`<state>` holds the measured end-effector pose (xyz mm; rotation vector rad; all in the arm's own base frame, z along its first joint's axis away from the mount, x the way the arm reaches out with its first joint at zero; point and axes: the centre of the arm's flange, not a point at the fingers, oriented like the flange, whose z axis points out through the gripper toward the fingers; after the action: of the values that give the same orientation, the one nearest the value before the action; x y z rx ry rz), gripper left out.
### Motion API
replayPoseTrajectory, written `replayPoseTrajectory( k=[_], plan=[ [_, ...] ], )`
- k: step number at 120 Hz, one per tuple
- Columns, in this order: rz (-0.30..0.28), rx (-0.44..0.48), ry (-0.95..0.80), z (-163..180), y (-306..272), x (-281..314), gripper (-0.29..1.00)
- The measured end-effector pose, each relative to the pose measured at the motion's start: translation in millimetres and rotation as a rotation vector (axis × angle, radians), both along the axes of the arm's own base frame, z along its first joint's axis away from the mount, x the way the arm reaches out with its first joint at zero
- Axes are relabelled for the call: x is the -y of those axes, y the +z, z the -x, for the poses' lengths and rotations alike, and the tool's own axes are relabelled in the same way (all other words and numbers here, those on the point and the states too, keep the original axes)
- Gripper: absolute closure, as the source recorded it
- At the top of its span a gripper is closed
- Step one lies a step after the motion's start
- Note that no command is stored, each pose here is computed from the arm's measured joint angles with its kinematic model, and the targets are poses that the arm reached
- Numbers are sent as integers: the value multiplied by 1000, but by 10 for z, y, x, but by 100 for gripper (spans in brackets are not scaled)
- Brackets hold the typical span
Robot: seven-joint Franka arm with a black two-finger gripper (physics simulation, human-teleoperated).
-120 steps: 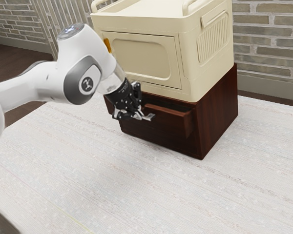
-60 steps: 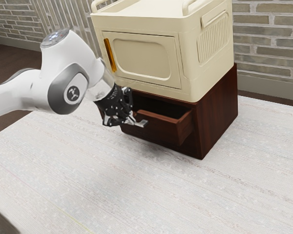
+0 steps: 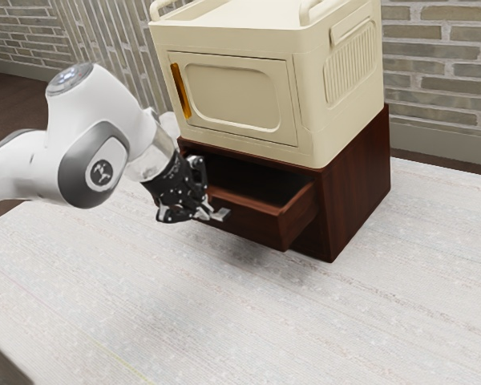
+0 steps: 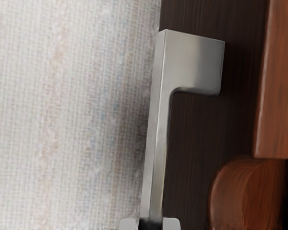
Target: Pull the drawer handle with one arm to open the drawer
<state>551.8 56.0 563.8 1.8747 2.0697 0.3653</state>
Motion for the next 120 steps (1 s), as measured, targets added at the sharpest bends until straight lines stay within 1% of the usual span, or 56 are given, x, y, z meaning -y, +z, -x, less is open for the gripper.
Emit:
replayPoseTrajectory(
  k=[60, 120],
  plan=[
    [7, -2, 18, 229, -41, -74, 79],
    [10, 5, 23, 552, -68, -52, 79]
  ],
)
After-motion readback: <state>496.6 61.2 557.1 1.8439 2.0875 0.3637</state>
